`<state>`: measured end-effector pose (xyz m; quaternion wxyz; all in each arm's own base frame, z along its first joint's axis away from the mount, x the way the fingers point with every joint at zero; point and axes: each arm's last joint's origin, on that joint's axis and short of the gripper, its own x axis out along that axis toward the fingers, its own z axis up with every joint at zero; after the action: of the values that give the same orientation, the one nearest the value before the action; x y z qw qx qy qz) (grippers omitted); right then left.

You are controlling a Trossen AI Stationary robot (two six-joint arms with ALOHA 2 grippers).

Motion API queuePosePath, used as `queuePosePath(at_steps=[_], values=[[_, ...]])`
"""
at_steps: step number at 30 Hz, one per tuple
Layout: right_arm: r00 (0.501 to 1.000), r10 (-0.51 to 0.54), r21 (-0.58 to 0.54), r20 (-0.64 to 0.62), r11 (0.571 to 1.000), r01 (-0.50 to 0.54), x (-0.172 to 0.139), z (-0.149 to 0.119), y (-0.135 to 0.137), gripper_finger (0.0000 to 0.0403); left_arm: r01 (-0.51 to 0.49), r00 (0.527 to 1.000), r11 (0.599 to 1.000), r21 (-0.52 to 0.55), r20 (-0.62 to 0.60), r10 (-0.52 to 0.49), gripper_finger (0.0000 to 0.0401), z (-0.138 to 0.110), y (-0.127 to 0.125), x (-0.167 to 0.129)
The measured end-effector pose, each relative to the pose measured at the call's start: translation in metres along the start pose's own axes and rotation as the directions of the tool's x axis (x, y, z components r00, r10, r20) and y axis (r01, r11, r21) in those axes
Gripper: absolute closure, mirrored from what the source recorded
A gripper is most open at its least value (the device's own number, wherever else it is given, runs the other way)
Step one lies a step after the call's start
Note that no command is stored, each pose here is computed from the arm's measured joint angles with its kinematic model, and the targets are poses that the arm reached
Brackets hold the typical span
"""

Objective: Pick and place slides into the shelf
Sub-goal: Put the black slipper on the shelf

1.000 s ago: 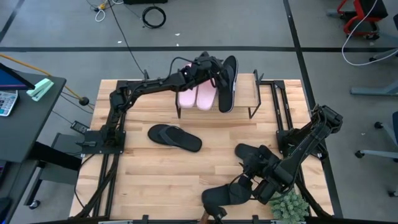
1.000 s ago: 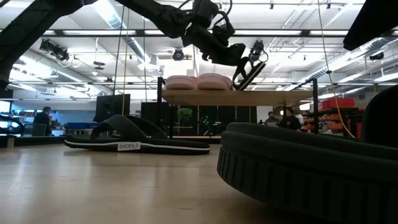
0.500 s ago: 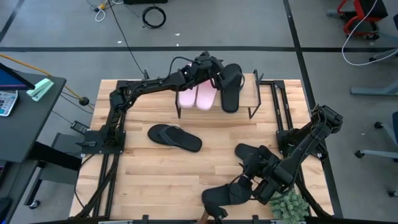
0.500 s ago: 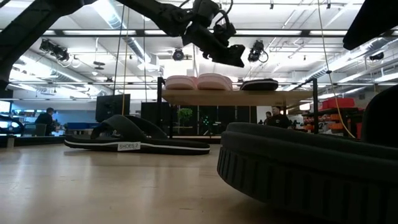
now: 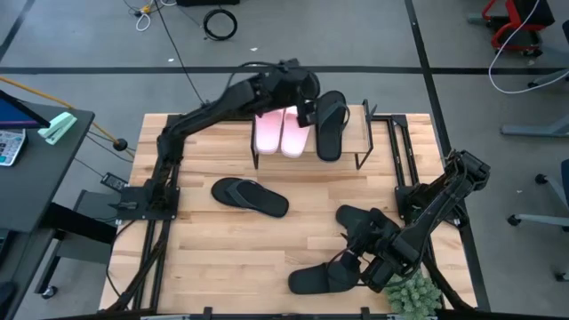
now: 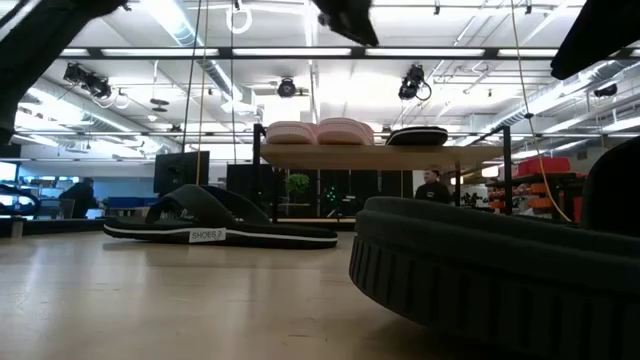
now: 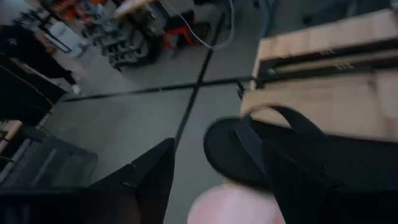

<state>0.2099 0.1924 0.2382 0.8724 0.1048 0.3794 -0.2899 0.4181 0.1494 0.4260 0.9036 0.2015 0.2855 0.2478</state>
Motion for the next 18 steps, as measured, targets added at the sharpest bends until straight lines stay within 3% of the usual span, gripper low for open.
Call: queuePosePath(at_steps=[3, 6, 12, 18], values=[[0.999, 0.041, -0.067, 0.011, 0.997, -0.040, 0.002, -0.001, 0.005, 0.0296, 0.039, 0.999, 0.999, 0.025, -0.030, -0.038, 0.0166, -0.002, 0.001, -0.038], [0.993, 0.112, -0.141, 0.032, 0.984, -0.106, 0.011, -0.001, 0.012, 0.0296, 0.124, 0.977, 0.992, 0.035, -0.181, -0.116, 0.0172, -0.014, 0.000, -0.079], [0.965, 0.228, -0.297, 0.128, 0.937, -0.182, 0.037, 0.005, 0.023, 0.0296, 0.226, 0.837, 0.960, -0.164, -0.471, -0.277, 0.0188, -0.040, -0.016, -0.136], [0.959, 0.222, -0.408, 0.175, 0.903, -0.135, 0.073, 0.029, 0.013, 0.0296, 0.260, 0.795, 0.931, -0.255, -0.491, -0.357, 0.0203, -0.044, -0.049, -0.157]])
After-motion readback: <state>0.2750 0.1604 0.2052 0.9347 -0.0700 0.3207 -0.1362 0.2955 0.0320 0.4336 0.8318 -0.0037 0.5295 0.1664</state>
